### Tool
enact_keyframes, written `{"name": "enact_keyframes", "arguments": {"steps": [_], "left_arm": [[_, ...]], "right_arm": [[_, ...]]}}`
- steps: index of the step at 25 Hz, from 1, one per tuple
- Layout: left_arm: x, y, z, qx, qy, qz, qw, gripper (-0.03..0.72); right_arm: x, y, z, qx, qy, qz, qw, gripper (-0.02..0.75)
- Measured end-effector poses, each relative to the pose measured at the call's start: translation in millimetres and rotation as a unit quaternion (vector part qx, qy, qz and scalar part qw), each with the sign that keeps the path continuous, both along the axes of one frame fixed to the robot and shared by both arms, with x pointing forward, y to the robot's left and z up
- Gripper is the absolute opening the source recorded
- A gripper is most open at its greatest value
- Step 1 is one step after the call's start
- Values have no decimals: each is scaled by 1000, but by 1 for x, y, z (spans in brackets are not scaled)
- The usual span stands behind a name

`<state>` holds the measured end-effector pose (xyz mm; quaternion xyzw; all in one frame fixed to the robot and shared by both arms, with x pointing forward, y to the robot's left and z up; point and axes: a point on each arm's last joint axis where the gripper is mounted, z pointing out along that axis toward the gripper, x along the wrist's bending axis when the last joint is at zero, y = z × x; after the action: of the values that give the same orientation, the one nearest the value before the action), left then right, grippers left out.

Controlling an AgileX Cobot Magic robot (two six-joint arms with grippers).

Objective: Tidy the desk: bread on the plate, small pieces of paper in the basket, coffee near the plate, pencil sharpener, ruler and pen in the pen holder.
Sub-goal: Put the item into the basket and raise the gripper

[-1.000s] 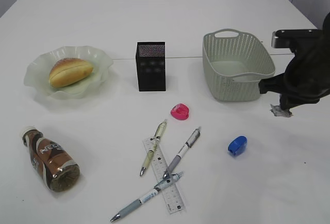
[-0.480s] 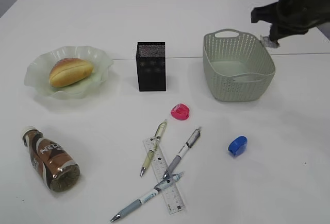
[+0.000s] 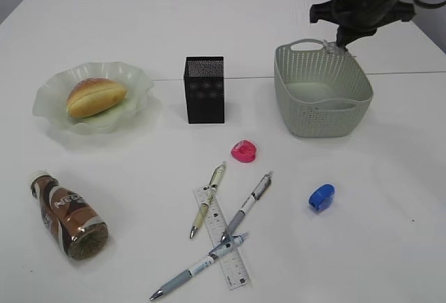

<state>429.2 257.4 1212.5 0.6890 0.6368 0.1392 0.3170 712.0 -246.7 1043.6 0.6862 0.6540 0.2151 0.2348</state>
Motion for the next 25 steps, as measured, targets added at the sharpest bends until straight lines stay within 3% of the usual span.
{"name": "enact_keyframes", "arguments": {"steps": [6,10,15,17,22,25], "left_arm": [[0,0,0,0,0,0,1000,481],[0,0,0,-3,1,4,1000,476],[0,0,0,-6,3,8,1000,496],[0,0,0,-7,3,8,1000,484],[0,0,0,-18,8,23,1000,477],[0,2,0,-49,23,80,995,476]], "right_arm": [[17,2,-22,-7,16,6,1000,11],[25,3,-31,-7,20,6,1000,88],[28,4,-43,-7,31,6,999,359],[28,4,-44,-7,31,6,999,419],[29,5,-37,5,29,3,1000,451],[26,8,-28,24,52,-4,998,451]]}}
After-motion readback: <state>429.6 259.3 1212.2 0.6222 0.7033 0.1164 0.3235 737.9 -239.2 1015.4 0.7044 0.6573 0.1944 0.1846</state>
